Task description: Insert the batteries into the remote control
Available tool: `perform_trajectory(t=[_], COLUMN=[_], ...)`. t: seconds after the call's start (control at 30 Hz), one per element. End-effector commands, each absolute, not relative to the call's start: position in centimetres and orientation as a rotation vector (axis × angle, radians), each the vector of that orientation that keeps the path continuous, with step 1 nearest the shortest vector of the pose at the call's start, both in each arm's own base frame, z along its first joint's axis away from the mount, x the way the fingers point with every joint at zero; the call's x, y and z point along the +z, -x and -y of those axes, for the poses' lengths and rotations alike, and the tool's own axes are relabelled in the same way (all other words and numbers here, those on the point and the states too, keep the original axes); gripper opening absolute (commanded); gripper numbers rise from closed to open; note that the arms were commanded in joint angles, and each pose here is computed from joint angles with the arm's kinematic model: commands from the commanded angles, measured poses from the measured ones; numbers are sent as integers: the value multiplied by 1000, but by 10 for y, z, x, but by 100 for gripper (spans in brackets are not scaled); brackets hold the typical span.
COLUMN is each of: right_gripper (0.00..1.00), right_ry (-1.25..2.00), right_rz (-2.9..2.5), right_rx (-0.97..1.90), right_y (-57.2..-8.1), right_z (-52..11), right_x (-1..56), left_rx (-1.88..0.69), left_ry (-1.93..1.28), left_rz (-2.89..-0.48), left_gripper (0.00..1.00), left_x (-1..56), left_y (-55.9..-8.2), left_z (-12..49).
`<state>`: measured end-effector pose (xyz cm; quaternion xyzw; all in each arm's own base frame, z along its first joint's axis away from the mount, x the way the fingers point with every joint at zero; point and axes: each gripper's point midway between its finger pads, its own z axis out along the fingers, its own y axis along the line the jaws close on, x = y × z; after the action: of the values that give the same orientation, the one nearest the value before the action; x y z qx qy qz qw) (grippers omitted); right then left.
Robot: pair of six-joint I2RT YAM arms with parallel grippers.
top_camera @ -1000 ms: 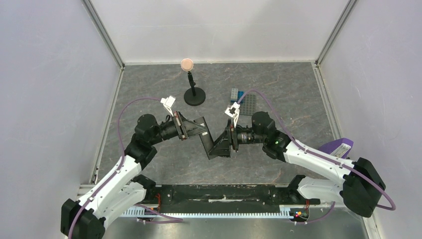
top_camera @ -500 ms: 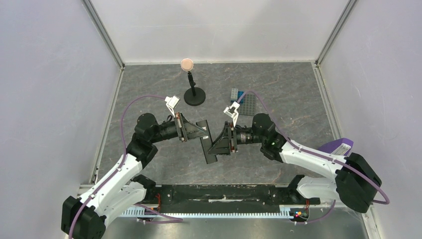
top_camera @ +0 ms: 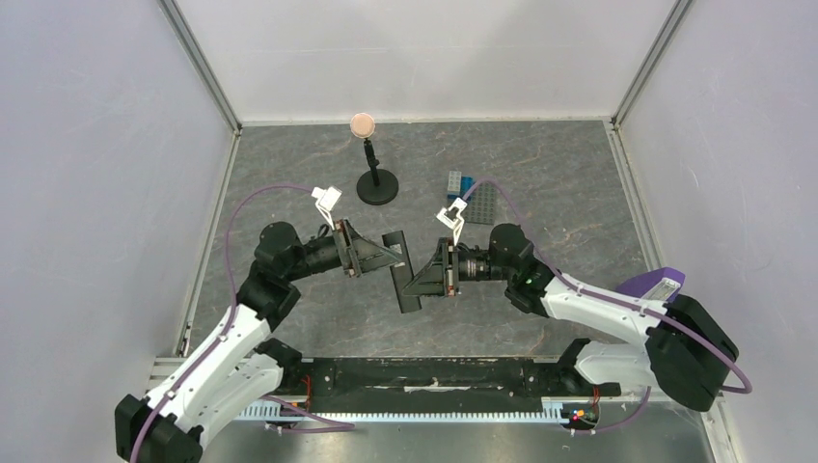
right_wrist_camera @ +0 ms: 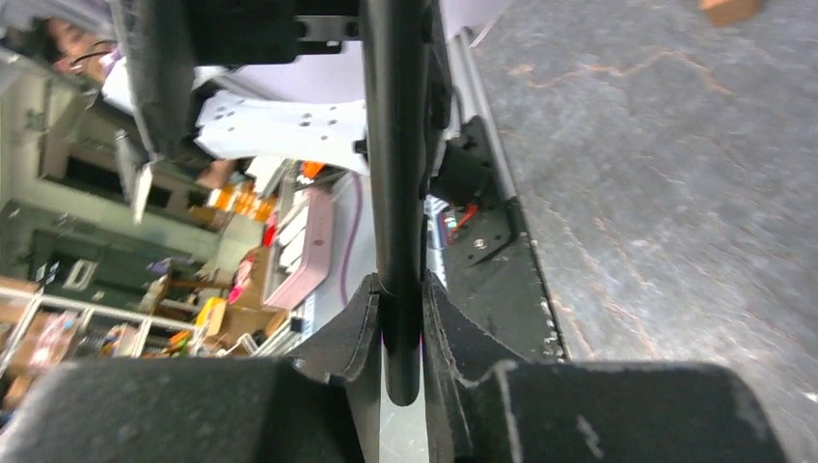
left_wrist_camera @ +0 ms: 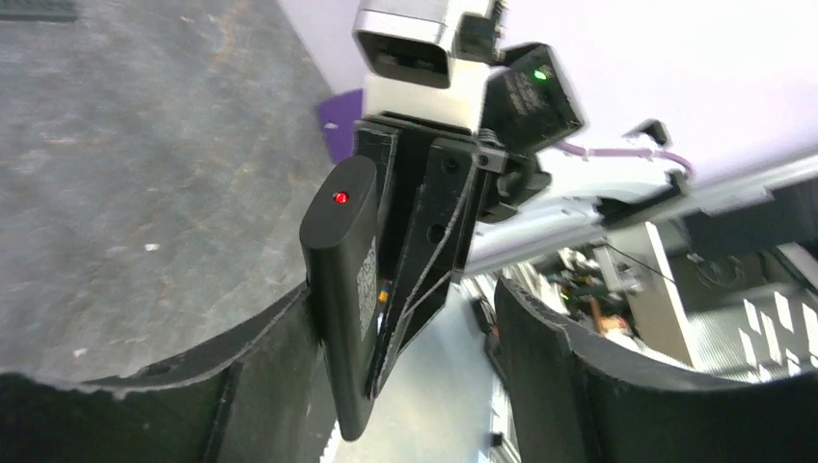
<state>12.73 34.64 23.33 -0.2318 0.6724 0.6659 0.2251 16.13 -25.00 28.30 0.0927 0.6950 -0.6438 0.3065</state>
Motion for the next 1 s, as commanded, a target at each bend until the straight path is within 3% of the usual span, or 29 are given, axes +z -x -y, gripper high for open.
perform_trajectory(t=[0.0,0.13,0.3,0.4,0.67,0.97], right_gripper=[8,8,8,8,9,27], right_ry=[562,424,207,117,83,140], right_rz=[-1963,-2147,-2308,-2348,-2326,-2433], right_rx=[1459,972,144,-205,-564,-605], right_y=[-169,-216,-265,-275,-279,-272], right_z=[-335,-287,-167,-104,-49,-50], right_x=[209,155,91,70,59,33], left_rx=[-1362,-956,-830,-795,-787,-768], left_ry=[-86,231,311,325,355,376], left_rz=[-1901,-1996,-2033,-2072,-2110,-2094], left_gripper=[72,74,73,72,70,70], left_x=[276,244,231,224,216,214], left_y=[-190,-218,-216,-215,-217,-219], left_z=[223,169,147,144,145,141])
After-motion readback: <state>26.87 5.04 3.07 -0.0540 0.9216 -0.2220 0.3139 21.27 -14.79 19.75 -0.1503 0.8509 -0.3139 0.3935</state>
